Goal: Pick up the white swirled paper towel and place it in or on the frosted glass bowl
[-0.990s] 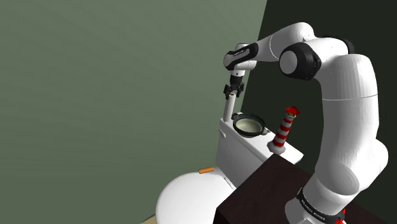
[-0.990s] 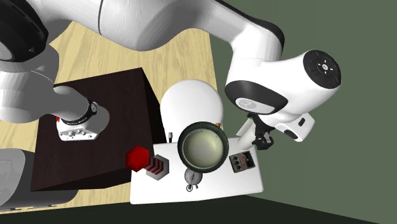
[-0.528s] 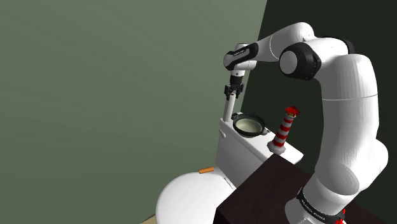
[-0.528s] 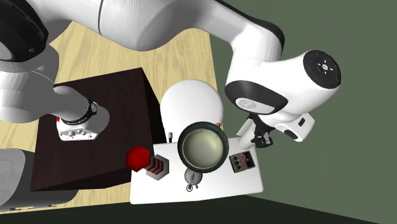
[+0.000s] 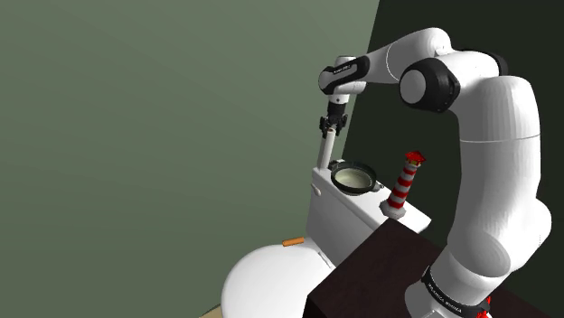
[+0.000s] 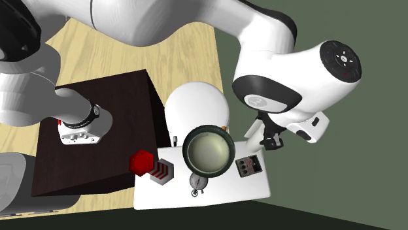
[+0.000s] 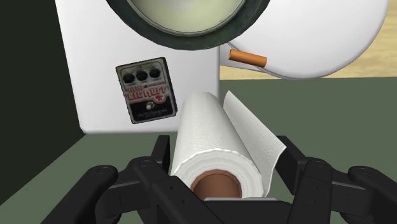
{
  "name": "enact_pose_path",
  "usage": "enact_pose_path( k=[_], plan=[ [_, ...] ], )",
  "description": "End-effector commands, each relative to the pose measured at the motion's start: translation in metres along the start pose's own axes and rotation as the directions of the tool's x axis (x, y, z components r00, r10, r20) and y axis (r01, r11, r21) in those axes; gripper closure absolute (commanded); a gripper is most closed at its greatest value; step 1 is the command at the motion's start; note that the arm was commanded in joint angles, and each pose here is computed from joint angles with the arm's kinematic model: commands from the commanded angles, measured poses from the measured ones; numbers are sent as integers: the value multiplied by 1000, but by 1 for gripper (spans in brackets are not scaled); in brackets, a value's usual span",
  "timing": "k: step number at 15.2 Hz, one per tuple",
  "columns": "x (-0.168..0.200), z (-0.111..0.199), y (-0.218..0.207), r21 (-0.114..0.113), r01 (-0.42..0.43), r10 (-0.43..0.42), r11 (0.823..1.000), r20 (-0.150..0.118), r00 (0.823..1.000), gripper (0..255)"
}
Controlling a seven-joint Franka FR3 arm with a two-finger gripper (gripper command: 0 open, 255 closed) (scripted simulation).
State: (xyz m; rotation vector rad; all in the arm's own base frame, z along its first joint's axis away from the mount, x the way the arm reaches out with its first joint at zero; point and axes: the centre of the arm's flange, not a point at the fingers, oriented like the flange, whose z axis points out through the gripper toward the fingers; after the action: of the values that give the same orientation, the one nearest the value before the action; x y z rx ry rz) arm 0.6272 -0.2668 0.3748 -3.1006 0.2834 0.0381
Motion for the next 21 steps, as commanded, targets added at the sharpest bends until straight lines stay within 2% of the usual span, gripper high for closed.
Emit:
enact_pose_path(
  k=[1,21],
  plan=[
    [0,-10,0,0,0,0,1000,0,1000,255],
    [-2,-116,-3,0,0,0,1000,0,1000,255]
  ],
)
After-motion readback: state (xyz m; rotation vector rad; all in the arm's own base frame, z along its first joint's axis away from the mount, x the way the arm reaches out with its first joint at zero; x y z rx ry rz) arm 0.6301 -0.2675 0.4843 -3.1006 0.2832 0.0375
